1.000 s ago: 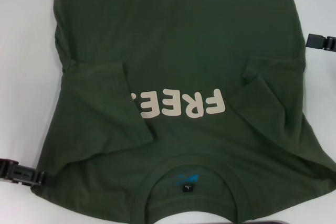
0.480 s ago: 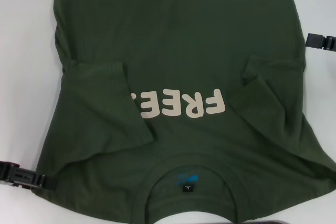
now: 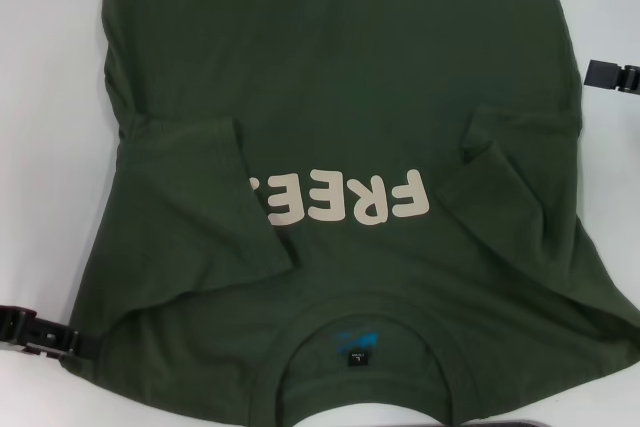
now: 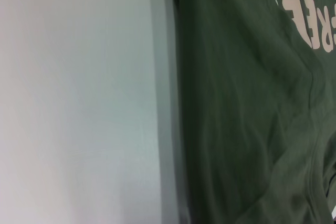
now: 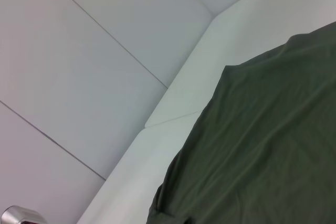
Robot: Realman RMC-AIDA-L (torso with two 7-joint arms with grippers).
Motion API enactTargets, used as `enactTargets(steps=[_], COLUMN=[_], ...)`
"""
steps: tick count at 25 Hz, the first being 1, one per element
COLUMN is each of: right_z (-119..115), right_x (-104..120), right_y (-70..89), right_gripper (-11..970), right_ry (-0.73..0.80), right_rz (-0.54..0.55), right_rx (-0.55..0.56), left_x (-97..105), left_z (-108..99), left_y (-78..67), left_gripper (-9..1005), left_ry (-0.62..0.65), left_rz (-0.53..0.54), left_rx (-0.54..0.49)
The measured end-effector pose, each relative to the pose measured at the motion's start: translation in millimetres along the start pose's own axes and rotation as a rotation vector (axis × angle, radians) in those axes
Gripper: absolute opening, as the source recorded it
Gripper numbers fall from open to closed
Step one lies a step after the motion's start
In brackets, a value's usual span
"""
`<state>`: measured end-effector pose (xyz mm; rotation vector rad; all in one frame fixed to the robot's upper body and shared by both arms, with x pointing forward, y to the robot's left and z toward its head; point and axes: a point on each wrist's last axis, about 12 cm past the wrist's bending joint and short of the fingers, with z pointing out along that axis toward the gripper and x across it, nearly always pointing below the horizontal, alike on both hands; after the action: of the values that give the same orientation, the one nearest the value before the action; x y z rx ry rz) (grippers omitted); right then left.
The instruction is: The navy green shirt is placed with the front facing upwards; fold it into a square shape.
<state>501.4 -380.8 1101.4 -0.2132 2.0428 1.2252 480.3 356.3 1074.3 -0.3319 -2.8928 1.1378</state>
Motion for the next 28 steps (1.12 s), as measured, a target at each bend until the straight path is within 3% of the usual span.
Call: enactTargets(steps=[2,10,21,26,28], right_z=[-0.2,0.4,-0.5,-0.3,-0.3], right_x=[-0.1,-0.9,-1.0,-1.4,-1.4], right_y=[0.0,-0.2,-0.7,-0.7,-0.6], right_gripper=[664,596,597,597,597], right_ry=[0.000,0.002,-0.002,-0.004,-0.003], right_rz=[-0.002,-0.006,-0.005,-0.006,-0.007], right_rx=[0.001,0.003,0.009,0.009,0.008], left_x=[0.1,-0.4,-0.2,1.5,1.5], left_z=[0.1,2.0,0.6,1.2,1.1], left_y=[0.1,-0.6,2.6,3.8,3.9], left_gripper=[635,579,486,296,270], left_ry=[0.000,0.002,-0.006,0.001,0.000], left_rz=[0.000,0.003,0.007,0.003,0.002], left_rx=[-0.001,0.002,-0.010,-0.011,-0.011])
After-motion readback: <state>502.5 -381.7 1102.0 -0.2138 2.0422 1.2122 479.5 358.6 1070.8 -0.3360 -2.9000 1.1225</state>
